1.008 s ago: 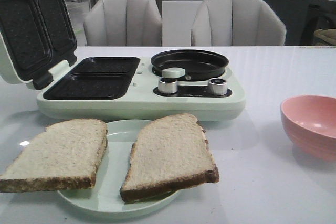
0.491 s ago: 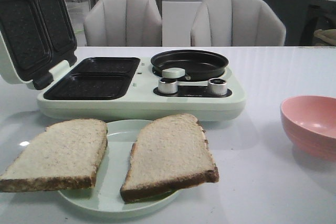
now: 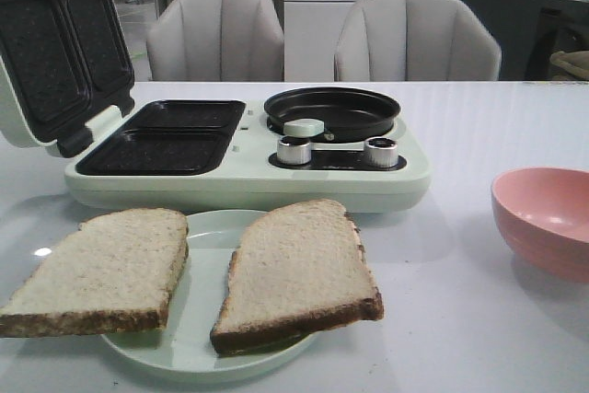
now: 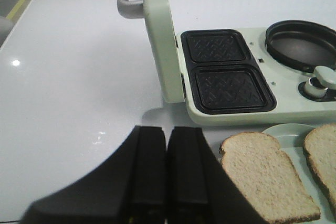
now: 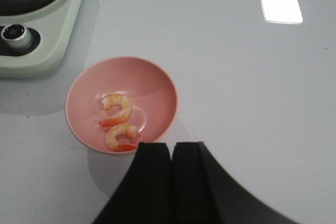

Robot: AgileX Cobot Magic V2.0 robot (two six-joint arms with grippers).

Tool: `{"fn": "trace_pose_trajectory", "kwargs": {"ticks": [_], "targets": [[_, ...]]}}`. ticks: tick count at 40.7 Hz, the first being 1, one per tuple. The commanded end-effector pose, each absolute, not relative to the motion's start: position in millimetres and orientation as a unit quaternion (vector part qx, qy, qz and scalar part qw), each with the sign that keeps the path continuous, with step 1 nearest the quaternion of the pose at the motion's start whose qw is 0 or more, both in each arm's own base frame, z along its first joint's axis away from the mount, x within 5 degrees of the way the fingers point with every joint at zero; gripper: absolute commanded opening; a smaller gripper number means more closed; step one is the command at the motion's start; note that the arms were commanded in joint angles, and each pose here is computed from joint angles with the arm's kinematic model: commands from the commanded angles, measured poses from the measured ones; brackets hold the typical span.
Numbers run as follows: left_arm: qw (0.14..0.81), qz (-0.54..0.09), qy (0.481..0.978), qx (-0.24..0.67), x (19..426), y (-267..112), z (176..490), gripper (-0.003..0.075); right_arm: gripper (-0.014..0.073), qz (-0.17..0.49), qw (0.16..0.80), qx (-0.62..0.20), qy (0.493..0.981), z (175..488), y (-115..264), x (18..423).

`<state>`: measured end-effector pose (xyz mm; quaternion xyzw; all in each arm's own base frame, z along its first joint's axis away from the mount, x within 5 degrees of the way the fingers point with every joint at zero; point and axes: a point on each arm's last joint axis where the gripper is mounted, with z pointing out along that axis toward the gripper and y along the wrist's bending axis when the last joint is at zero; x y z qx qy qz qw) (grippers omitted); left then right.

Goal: Make breakfast with bread and shrimp

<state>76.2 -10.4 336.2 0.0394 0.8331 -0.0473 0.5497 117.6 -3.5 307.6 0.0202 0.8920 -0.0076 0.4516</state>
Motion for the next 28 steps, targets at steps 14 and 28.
{"fn": "trace_pose_trajectory", "kwargs": {"ticks": [14, 28], "targets": [[0.558, -0.051, 0.827, 0.035, 86, -11, 328, 0.0427, 0.0465, 0.010, 0.492, 0.028, 0.870, 322, -2, 127], [0.559, -0.050, 0.810, 0.169, 85, -26, 325, 0.0581, 0.0537, 0.010, 0.492, 0.028, 0.870, 322, -2, 127]]}}
